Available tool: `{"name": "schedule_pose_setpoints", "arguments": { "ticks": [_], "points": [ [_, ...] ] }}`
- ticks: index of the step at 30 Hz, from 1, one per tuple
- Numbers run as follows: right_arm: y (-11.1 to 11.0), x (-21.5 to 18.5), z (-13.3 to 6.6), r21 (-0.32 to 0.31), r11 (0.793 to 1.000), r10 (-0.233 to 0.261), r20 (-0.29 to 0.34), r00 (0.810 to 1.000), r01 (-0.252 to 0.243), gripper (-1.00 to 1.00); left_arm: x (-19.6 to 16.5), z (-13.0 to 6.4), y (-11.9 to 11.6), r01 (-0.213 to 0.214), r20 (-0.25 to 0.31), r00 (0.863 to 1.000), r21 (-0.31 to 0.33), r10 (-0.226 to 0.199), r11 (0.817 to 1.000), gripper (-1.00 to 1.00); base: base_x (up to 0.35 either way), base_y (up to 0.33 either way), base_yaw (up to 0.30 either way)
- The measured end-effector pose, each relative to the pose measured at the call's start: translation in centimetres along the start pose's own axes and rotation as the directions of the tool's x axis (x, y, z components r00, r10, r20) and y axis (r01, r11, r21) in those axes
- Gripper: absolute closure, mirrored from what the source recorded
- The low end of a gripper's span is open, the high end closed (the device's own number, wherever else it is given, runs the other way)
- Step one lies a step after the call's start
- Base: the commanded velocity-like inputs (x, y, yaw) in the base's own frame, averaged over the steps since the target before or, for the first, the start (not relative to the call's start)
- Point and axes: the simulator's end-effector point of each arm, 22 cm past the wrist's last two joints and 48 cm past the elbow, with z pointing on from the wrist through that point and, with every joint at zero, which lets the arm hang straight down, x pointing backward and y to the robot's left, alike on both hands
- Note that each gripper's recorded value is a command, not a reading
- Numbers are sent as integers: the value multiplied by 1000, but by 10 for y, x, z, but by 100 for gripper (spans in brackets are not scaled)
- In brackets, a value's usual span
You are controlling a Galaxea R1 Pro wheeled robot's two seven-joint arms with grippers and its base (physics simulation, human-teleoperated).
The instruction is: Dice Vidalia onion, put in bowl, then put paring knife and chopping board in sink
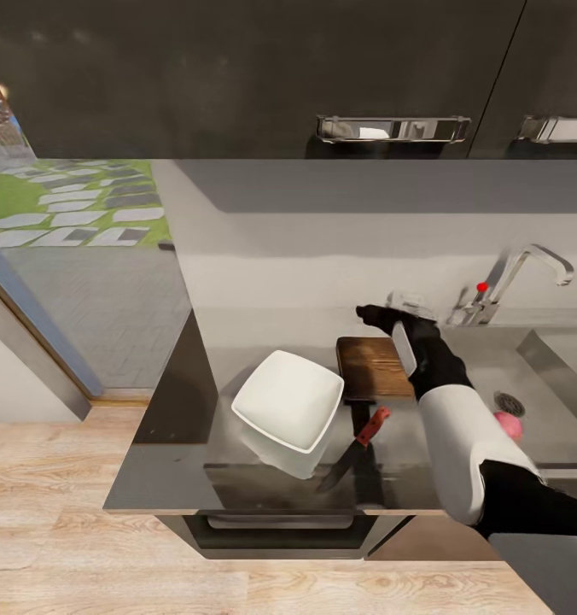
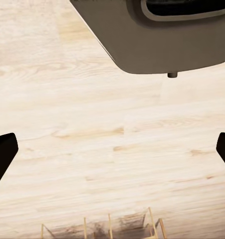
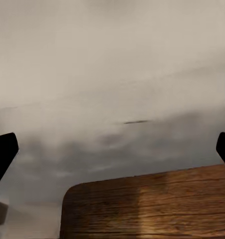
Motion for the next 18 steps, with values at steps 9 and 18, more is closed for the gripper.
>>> {"name": "schedule_pose_setpoints", "arguments": {
  "ticks": [9, 18],
  "points": [
    [-12, 12, -26, -31, 999, -28, 146, 989, 33, -100, -7, 1, 1, -1, 9, 1000, -2, 1, 1000, -100, 0, 0, 0],
    [-29, 23, -85, -38, 997, -57, 266, 962, 70, -100, -11, 2, 1, -2, 15, 1000, -2, 2, 1000, -100, 0, 0, 0]
  ]
}}
